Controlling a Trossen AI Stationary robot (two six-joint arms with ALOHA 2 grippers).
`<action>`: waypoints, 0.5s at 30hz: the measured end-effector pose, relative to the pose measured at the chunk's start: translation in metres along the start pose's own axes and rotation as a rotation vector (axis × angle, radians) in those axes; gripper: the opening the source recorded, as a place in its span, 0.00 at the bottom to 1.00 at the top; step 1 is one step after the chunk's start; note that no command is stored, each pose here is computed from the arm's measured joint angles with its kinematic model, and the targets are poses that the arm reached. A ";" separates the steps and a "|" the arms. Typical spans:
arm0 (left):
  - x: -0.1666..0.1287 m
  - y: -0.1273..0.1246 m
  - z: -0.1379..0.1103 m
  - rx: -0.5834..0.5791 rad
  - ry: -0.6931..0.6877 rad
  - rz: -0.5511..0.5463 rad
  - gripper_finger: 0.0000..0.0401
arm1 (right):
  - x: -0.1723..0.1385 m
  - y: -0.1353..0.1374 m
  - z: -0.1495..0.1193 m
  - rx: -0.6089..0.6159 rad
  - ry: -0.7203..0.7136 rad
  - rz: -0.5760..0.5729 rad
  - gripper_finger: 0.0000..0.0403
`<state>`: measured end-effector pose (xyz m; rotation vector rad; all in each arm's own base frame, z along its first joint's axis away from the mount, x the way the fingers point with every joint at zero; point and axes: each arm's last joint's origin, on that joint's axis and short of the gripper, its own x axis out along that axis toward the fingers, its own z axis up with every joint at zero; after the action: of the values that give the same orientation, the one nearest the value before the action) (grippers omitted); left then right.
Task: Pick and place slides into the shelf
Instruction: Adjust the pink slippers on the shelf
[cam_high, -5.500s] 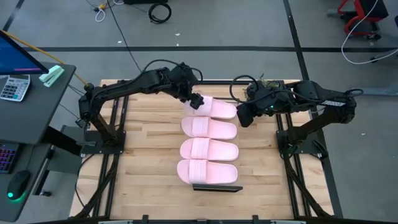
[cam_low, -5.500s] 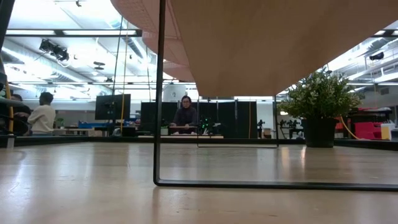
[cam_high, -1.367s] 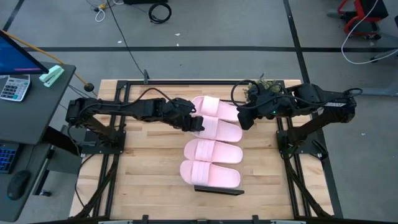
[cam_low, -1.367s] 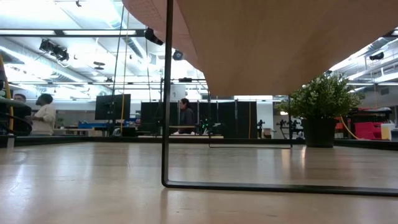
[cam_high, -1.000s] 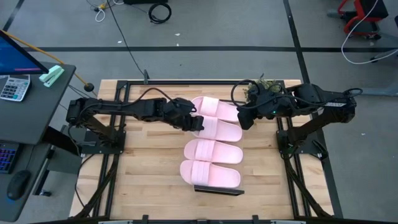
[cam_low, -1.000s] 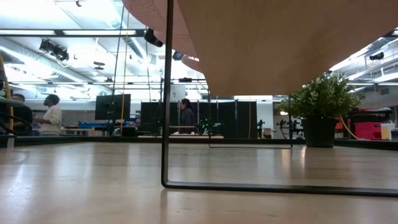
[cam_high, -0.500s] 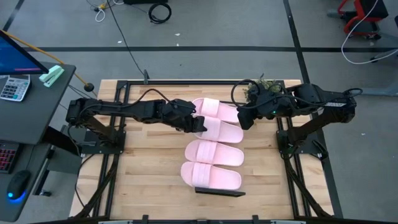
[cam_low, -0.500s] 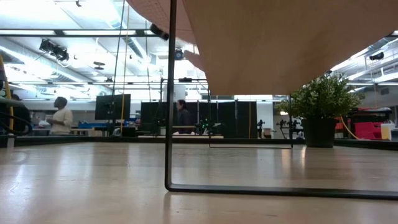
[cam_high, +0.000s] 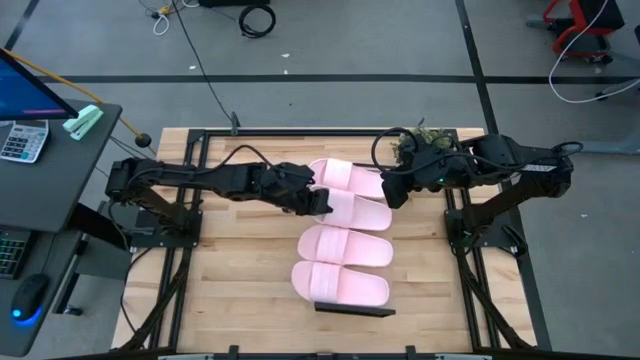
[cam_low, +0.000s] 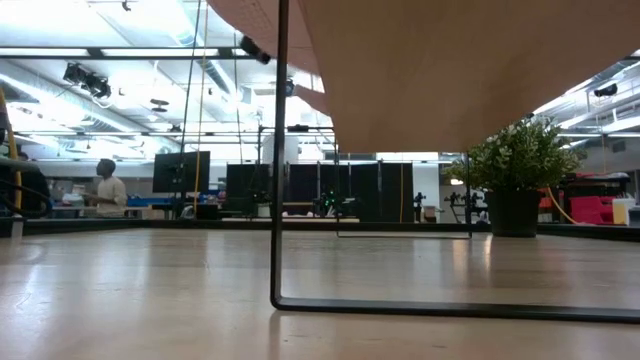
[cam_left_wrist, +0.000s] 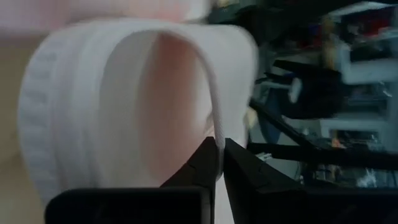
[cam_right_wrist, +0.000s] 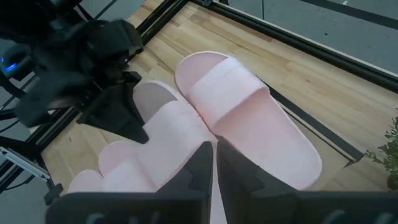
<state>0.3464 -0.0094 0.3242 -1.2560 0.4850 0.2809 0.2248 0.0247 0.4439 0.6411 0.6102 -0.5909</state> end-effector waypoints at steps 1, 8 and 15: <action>0.000 -0.002 0.000 0.023 -0.007 -0.020 0.07 | 0.000 0.000 0.000 0.000 0.000 0.000 0.07; -0.001 0.001 0.001 -0.014 -0.007 0.015 0.02 | 0.000 0.000 0.000 0.000 0.000 0.000 0.07; 0.000 -0.006 0.002 0.002 -0.031 -0.051 0.06 | 0.000 0.000 0.000 0.001 -0.001 0.000 0.07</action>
<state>0.3492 -0.0093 0.3295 -1.2582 0.4258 0.2561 0.2248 0.0246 0.4439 0.6417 0.6096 -0.5914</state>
